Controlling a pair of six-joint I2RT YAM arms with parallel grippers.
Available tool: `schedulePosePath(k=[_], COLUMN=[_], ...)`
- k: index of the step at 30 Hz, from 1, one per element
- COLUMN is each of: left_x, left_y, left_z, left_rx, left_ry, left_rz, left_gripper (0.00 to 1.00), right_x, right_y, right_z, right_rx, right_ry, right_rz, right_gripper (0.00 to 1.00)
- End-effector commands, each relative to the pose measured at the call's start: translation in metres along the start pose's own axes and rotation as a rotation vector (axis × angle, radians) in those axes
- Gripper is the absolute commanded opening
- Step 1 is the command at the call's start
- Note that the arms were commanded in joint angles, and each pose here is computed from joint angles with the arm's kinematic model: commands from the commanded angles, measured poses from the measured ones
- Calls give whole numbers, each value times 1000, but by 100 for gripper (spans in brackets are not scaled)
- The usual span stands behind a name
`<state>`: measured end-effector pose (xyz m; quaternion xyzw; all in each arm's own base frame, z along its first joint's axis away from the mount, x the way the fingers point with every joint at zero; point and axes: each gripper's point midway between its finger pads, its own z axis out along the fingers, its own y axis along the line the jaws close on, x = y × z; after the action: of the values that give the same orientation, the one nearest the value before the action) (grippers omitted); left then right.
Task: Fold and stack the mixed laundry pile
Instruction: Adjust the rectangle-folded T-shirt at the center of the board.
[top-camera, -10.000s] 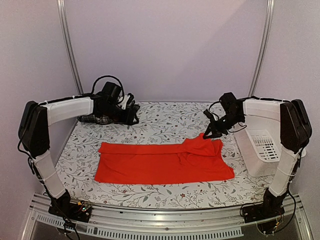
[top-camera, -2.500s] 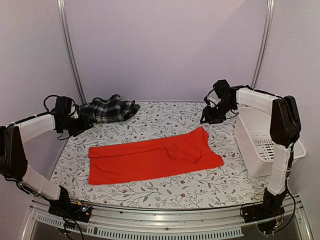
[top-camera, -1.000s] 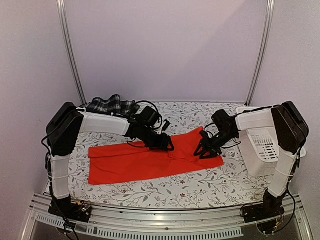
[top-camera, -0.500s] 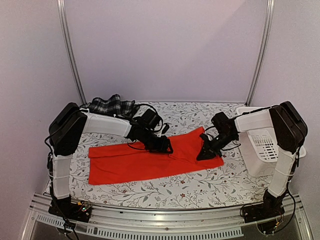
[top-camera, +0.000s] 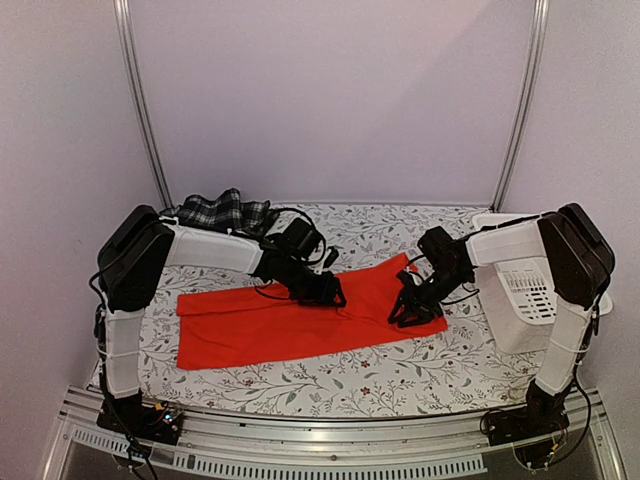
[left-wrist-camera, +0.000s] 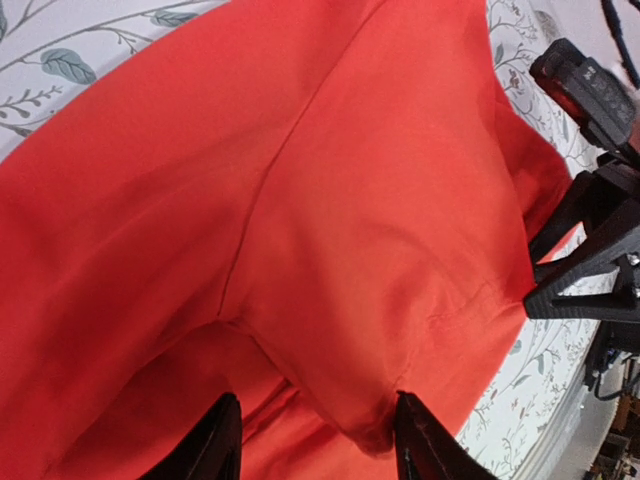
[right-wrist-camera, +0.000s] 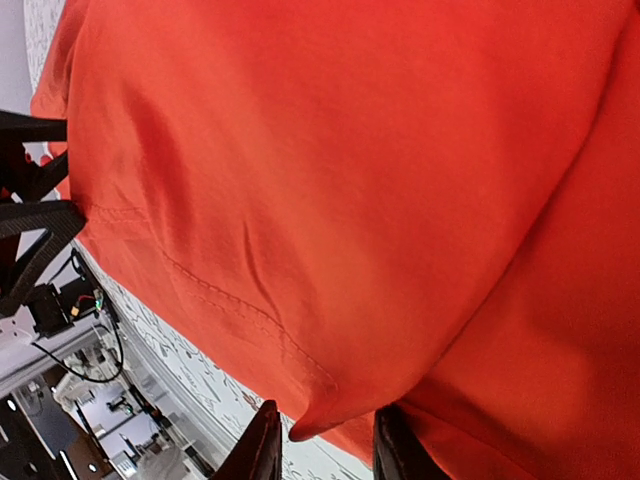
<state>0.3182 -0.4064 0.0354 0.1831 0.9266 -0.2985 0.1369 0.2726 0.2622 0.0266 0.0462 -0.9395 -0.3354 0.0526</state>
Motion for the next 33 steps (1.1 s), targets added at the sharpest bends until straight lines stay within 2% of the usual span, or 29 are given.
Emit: schedulePosePath(k=[1,3,6,18,28,30,32,33], left_x=[11,11,11,5,7,6,3,0], left_y=[6,6,6,-2,6,8,14,17], left_z=[7,6,6,4,7,4,-3,-8], left_rx=[-18,-20,-12,48,23,8,-14,-28], left_ry=[31,30,35,35,50,50,41,30], left_rz=[-3,0,1,7,-2,-7,-15,-18], left_gripper=[51,49,40,0,0,12,28,32], right_x=[-3,-2,-1,19,28,26,23,20], right_y=[-2,-1,8,43,51,49,51,50], right_z=[4,3,-3,-3,17,17,11,6], right_rx=[18,18,-4,-151,-180,-166,-148,-140], right_ry=[-8,-8,-11,43,105,109,93,81], right_rz=[3,0,-9,-55,-78,-79,-94,-103], right_gripper=[23,9,0,0,2,15,22,26])
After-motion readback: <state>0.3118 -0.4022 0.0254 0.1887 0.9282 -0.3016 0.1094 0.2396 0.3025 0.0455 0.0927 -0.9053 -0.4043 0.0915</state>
